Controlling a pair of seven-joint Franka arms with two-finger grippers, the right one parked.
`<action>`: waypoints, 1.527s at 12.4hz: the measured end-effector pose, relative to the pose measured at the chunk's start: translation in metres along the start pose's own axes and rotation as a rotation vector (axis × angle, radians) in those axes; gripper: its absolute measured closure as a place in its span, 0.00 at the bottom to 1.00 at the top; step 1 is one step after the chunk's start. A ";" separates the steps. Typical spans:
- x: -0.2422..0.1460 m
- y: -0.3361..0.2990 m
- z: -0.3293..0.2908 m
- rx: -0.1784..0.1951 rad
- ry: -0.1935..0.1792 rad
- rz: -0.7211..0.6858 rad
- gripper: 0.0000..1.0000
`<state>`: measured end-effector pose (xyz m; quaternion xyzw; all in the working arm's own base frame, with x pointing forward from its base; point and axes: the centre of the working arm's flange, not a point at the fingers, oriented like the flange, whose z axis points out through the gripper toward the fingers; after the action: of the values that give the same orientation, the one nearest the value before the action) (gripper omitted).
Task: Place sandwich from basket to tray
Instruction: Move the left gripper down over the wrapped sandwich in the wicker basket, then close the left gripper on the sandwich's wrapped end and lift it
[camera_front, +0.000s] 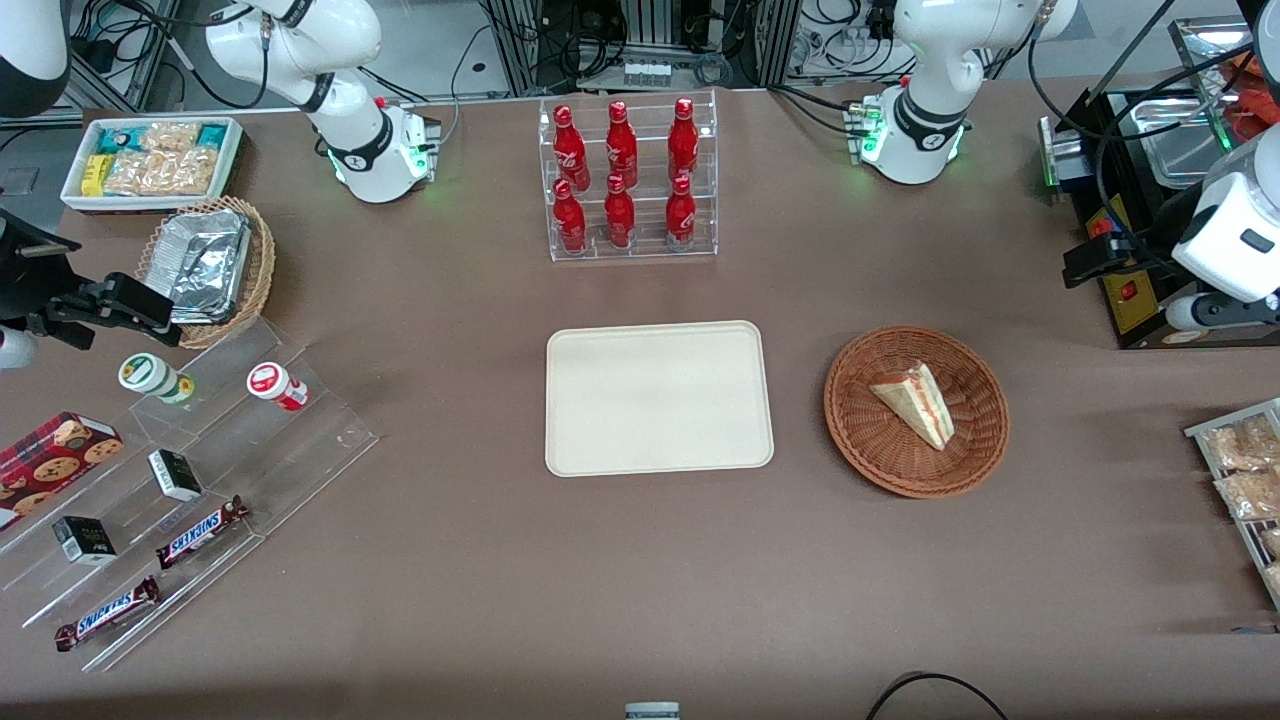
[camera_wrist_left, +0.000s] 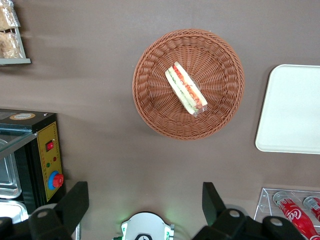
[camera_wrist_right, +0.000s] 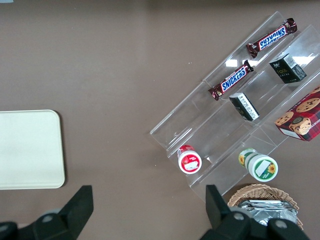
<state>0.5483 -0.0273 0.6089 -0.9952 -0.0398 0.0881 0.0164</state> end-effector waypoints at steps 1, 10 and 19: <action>0.000 0.000 0.001 0.001 -0.004 0.001 0.00; 0.052 0.052 0.124 0.022 -0.065 -0.028 0.00; 0.040 0.092 0.257 -0.018 0.091 -0.319 0.00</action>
<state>0.5492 -0.1091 0.3452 -0.9793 -0.1972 0.0387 0.0230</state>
